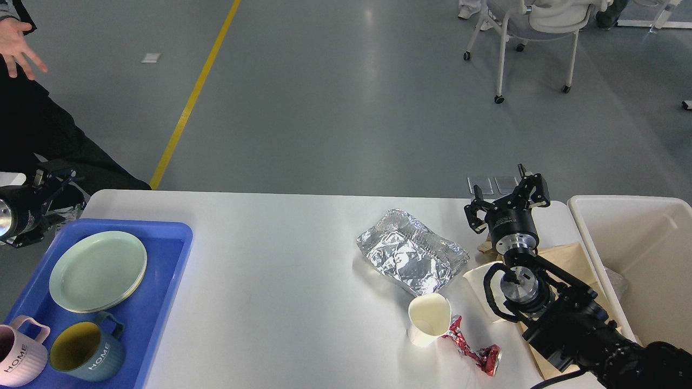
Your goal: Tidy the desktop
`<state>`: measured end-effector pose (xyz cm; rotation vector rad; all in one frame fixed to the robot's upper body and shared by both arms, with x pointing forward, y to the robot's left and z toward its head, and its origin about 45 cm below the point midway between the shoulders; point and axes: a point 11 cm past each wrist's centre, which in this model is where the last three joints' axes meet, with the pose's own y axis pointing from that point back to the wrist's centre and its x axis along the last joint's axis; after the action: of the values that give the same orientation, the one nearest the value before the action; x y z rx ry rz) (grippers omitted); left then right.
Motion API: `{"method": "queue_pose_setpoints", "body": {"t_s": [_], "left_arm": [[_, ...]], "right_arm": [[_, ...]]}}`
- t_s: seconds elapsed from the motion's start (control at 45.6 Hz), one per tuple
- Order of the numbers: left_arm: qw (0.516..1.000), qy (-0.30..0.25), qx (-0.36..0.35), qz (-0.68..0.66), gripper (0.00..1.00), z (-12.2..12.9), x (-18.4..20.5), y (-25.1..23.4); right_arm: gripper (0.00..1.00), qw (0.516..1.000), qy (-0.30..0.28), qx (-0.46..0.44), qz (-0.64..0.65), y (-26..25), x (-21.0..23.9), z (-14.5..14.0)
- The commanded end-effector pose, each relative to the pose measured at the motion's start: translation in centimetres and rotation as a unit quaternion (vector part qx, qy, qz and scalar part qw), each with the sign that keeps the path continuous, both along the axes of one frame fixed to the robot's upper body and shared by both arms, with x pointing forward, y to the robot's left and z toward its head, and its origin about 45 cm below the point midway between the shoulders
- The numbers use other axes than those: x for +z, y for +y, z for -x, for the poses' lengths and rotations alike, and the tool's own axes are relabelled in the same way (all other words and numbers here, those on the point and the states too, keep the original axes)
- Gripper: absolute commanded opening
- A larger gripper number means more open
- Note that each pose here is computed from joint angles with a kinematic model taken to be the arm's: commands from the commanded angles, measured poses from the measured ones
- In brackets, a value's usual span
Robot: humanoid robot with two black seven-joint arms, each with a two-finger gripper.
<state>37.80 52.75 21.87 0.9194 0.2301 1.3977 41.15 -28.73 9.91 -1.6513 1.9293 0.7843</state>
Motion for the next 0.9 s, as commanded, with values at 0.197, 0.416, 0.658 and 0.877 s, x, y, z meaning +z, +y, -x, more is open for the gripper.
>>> {"method": "queue_pose_setpoints", "body": {"t_s": [0.197, 0.416, 0.658, 0.877], "left_arm": [[1.0, -0.008, -0.004, 0.004, 0.96, -0.3, 0.6, -0.3], [0.994, -0.081, 0.013, 0.07, 0.96, -3.2, 3.2, -2.4], [0.967, -0.145, 0.063, 0.199, 0.96, -4.8, 3.2, -4.8], [0.946, -0.171, 0.085, 0.263, 0.96, -5.6, 2.9, -6.1]], "right_arm": [[1.0, 1.0, 0.0, 0.0, 0.0, 0.0, 0.0, 0.0], [1.0, 1.0, 0.0, 0.0, 0.0, 0.0, 0.0, 0.0], [1.0, 1.0, 0.0, 0.001, 0.001, 0.0, 0.0, 0.0], [1.0, 1.0, 0.001, 0.0, 0.0, 0.0, -0.1, 0.1]]}}
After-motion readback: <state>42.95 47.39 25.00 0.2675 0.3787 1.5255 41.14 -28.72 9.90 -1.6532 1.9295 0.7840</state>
